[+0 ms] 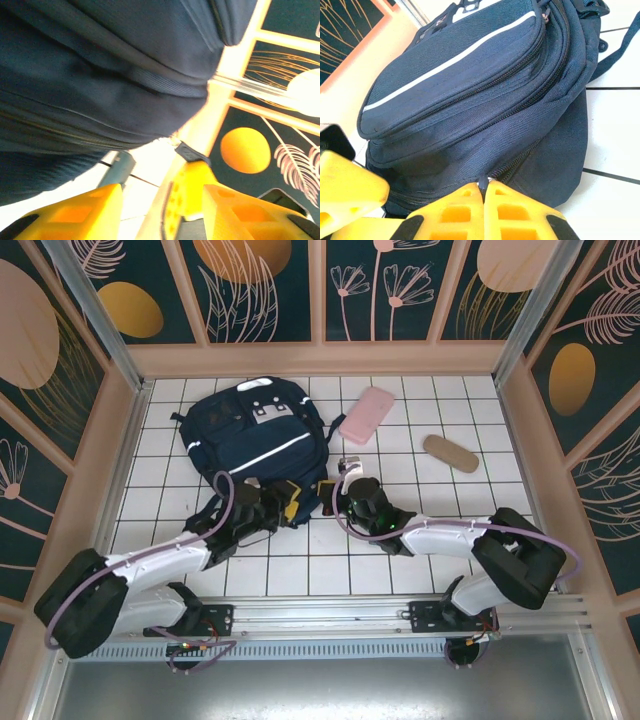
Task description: Pack the student bag
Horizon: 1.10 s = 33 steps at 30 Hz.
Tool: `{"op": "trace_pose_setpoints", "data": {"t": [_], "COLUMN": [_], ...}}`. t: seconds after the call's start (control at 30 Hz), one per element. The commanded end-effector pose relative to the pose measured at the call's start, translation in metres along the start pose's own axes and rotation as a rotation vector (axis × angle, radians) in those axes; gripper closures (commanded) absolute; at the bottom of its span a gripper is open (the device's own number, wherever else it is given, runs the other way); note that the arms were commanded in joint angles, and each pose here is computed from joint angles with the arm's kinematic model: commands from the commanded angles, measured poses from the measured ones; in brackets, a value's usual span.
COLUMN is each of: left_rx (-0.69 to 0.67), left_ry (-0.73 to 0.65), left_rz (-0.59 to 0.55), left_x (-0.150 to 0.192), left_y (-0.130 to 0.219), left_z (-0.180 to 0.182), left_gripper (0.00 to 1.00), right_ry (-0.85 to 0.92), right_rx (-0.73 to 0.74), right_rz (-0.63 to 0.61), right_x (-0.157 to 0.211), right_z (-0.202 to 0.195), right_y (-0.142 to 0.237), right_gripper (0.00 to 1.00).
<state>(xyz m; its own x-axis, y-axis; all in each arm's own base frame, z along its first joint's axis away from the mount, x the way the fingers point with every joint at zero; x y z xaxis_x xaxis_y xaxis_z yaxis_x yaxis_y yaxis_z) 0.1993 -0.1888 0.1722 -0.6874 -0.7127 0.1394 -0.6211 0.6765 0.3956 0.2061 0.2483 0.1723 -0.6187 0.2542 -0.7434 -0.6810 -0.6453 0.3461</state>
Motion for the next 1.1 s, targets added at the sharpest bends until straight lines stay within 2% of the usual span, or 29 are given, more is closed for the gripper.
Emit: {"op": "trace_pose_setpoints", "data": {"t": [0.0, 0.17, 0.33, 0.47, 0.67, 0.7, 0.77, 0.8, 0.83, 1.07], "left_rx": [0.107, 0.040, -0.053, -0.083, -0.096, -0.098, -0.110, -0.116, -0.123, -0.132], "left_ry": [0.078, 0.096, 0.156, 0.184, 0.227, 0.226, 0.227, 0.230, 0.231, 0.195], "left_rz": [-0.011, -0.029, -0.043, -0.051, -0.111, -0.118, -0.130, -0.131, -0.130, -0.164], "left_x": [0.004, 0.007, 0.006, 0.004, -0.004, -0.006, -0.009, -0.010, -0.011, -0.015], "left_y": [-0.007, -0.023, -0.036, -0.045, -0.053, -0.054, -0.055, -0.055, -0.054, -0.022], "left_z": [-0.023, -0.019, 0.004, 0.014, 0.023, 0.024, 0.026, 0.027, 0.028, 0.027], "left_gripper": [0.53, 0.53, 0.49, 0.44, 0.45, 0.51, 0.70, 0.87, 0.99, 1.00], "right_ry": [0.008, 0.012, 0.016, 0.016, 0.019, 0.019, 0.020, 0.020, 0.021, 0.049], "right_rx": [-0.072, -0.086, -0.105, -0.124, -0.146, -0.145, -0.145, -0.144, -0.139, -0.068], "right_rz": [-0.087, -0.088, -0.089, -0.083, -0.068, -0.068, -0.069, -0.071, -0.072, -0.114], "right_x": [-0.010, -0.009, -0.009, -0.008, -0.005, -0.004, -0.003, -0.003, -0.003, -0.010], "right_z": [0.012, 0.012, 0.013, 0.014, 0.015, 0.014, 0.013, 0.013, 0.012, 0.000], "right_y": [0.007, 0.009, 0.009, 0.009, 0.010, 0.011, 0.012, 0.012, 0.012, 0.005], "right_gripper": [1.00, 1.00, 1.00, 1.00, 1.00, 1.00, 1.00, 1.00, 1.00, 1.00]}}
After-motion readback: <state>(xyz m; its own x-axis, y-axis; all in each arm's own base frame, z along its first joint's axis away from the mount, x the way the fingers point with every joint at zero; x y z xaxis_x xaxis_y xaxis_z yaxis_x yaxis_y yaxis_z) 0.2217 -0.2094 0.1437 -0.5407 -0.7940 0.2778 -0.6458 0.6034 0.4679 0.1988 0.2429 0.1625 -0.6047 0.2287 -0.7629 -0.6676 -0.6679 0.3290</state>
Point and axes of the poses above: each hand's point on the last joint's axis, 136 mm out from that joint toward the fingers, its own y axis back along the fingers, its own z axis along the line the jaws close on, x = y × z, the point moved 10 cm from there along y, back along the fingers, and after that the axes turned 6 degrees about -y, right-handed, at the moved point
